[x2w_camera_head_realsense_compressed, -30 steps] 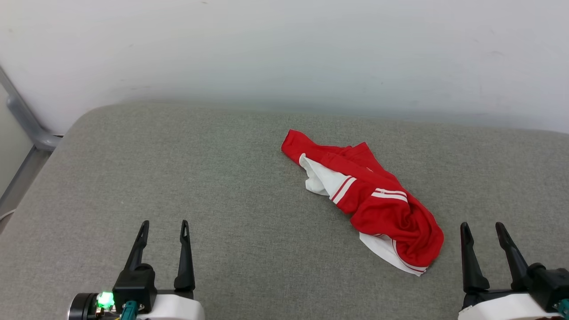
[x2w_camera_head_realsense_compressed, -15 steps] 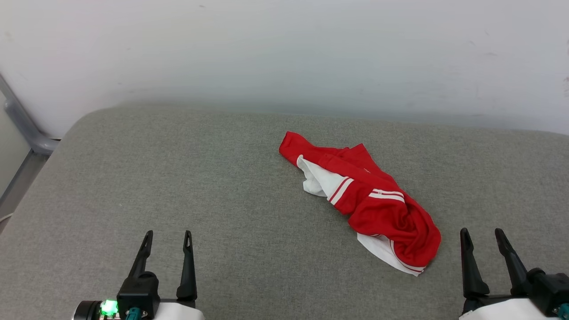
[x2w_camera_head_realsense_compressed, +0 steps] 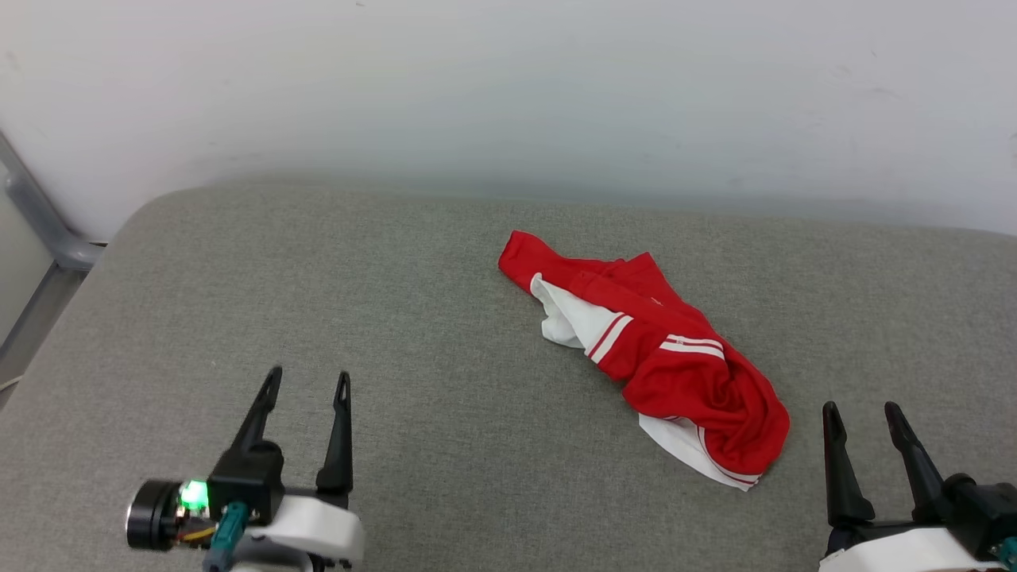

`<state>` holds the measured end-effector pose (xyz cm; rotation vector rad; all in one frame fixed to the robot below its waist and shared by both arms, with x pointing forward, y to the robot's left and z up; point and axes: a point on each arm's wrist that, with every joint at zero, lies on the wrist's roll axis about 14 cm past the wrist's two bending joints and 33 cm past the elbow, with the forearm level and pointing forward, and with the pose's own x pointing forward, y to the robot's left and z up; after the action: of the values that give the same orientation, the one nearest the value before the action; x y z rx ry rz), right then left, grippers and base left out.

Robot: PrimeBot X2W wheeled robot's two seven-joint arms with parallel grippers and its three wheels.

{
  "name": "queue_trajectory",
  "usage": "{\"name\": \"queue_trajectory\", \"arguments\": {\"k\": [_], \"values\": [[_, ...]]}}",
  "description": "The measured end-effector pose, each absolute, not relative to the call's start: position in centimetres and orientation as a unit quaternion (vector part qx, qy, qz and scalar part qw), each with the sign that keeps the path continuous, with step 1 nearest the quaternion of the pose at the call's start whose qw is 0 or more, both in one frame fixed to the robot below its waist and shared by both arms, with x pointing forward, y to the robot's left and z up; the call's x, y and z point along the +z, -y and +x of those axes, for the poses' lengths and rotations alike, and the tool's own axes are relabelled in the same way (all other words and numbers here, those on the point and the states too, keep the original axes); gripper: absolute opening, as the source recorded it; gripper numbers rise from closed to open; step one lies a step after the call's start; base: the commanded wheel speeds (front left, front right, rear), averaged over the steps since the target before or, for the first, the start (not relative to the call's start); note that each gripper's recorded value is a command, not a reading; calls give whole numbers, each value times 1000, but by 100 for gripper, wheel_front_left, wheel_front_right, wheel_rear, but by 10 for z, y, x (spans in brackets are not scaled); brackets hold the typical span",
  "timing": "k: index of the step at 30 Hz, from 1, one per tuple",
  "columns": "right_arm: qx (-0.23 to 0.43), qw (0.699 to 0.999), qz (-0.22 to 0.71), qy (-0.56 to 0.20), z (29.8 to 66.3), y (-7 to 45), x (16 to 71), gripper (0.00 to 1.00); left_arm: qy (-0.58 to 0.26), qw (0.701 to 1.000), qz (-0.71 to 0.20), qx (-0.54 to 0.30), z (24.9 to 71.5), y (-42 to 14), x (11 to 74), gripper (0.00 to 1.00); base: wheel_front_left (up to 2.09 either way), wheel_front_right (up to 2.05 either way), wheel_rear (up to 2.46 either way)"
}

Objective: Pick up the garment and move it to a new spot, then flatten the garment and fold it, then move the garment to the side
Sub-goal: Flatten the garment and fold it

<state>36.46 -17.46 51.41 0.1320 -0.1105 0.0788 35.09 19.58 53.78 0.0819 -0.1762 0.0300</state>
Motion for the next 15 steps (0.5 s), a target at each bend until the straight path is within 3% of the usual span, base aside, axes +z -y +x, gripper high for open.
{"name": "queue_trajectory", "arguments": {"k": [9,15], "values": [[36,996,66,54,375,176,513,100,171,978,89,-80,414,-171,604,100,0,0,0],[21,997,62,50,386,186,508,100,154,973,102,-140,465,-146,609,100,0,0,0]]}}
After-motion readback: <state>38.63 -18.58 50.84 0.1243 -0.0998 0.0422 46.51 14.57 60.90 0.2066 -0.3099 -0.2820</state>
